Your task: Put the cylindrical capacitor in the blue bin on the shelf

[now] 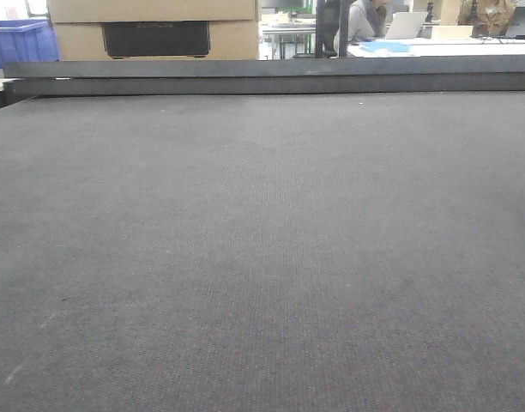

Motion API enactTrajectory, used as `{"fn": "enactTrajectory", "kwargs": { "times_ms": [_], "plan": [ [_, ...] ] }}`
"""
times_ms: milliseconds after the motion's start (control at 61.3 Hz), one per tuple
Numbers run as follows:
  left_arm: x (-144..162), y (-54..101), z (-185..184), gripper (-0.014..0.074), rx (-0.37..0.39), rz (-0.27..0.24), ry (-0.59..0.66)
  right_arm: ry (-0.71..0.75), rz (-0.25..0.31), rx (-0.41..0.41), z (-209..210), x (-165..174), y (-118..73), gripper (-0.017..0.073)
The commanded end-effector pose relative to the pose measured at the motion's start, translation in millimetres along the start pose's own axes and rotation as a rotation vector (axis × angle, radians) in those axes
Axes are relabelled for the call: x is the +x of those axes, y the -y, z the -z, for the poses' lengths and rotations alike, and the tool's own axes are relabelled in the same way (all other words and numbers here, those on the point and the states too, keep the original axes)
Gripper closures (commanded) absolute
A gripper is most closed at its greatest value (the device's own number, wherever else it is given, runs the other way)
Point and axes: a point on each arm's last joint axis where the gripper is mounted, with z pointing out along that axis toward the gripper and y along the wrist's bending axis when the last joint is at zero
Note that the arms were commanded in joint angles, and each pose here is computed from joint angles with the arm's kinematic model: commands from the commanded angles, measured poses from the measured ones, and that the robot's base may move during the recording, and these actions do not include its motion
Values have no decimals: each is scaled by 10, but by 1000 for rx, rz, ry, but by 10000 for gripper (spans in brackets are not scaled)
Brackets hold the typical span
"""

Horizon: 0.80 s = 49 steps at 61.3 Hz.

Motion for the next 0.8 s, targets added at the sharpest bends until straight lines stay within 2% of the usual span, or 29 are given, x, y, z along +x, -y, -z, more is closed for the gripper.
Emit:
{"fn": "enactTrajectory", "kwargs": {
  "times_ms": [0,783],
  "plan": [
    [-53,9,49,704,6,0,46,30,7,6,18,-22,4,721],
    [-55,9,49,704,6,0,48,32,7,6,18,-24,4,721]
  ]
}}
